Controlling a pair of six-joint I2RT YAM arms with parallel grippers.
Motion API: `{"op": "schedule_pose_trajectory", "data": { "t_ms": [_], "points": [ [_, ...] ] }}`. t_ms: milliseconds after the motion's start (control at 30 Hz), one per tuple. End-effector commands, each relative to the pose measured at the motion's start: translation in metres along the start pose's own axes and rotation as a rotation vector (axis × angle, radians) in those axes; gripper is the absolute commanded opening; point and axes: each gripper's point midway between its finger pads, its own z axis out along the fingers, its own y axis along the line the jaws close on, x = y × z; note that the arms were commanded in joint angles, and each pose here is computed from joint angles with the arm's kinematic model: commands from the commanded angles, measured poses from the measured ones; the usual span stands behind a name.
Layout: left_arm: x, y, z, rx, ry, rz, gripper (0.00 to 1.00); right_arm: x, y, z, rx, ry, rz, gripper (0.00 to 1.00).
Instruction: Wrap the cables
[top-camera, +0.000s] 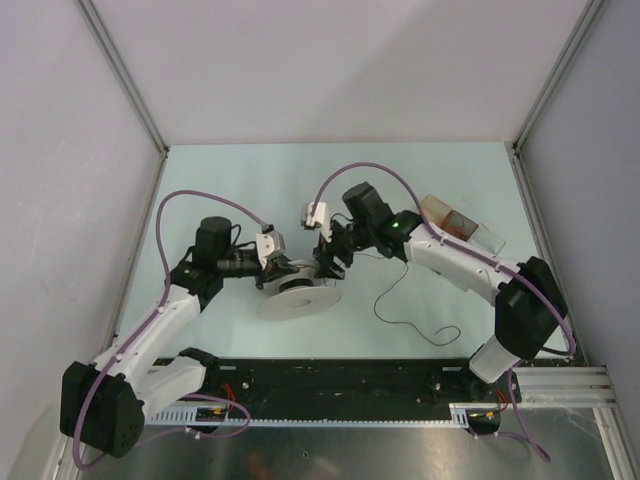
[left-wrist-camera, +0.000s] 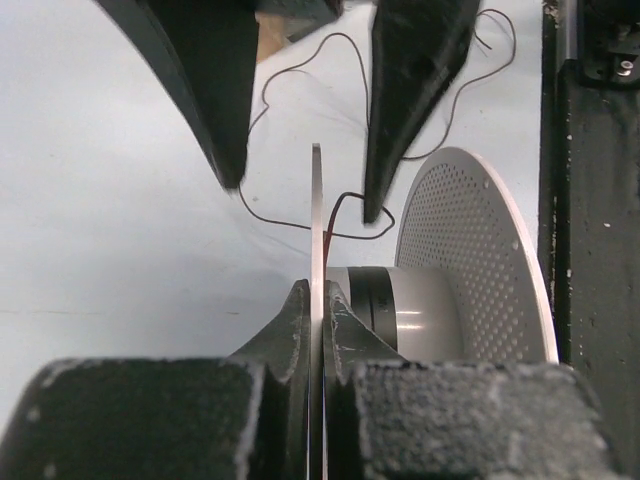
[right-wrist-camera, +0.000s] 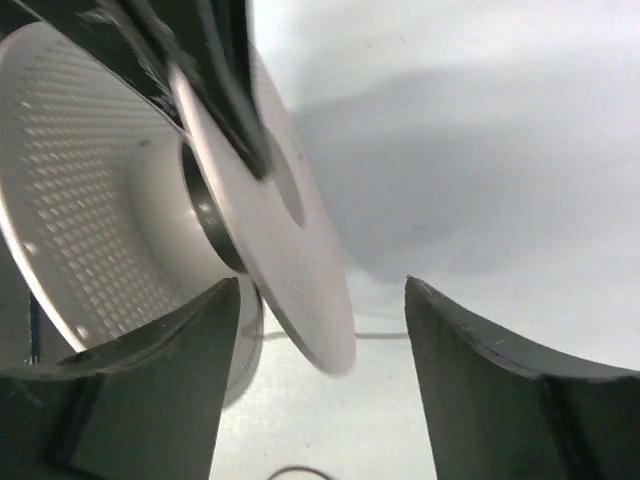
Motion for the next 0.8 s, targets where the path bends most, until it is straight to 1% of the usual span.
{"op": "schedule_pose_trajectory", "data": {
  "t_ms": [0,167,267,367,467,533,667,767],
  "points": [
    [-0.025,0.010,-0.010,-0.075,-0.060,0.076,0.00,-0.019,-0.017,-0.045,0.077,-0.076,0.056,0.77],
    [-0.037,0.010,-0.017,-0.107,-0.078,0.075,0.00,-0.022,-0.046,-0.087,0.218,-0.115,0.105,0.94],
    [-0.056,0.003,-0.023,-0.085,-0.110,0.083,0.00,-0.022,-0.060,-0.111,0.315,-0.124,0.146,0.99],
    [-0.074,-0.003,-0.030,-0.064,-0.128,0.082,0.00,-0.021,-0.066,-0.137,0.385,-0.143,0.155,0.99],
    [-0.091,-0.006,-0.038,-0.063,-0.136,0.083,0.00,-0.016,-0.071,-0.161,0.411,-0.172,0.143,0.99],
    [-0.104,-0.006,-0.045,-0.071,-0.154,0.091,0.00,-0.012,-0.071,-0.171,0.415,-0.170,0.134,0.99],
    [-0.131,-0.013,-0.059,-0.070,-0.203,0.131,0.00,0.010,-0.063,-0.170,0.391,-0.091,0.084,0.98],
    [-0.148,-0.020,-0.068,-0.068,-0.233,0.180,0.00,0.027,-0.058,-0.167,0.390,-0.072,0.050,0.98]
  ]
}}
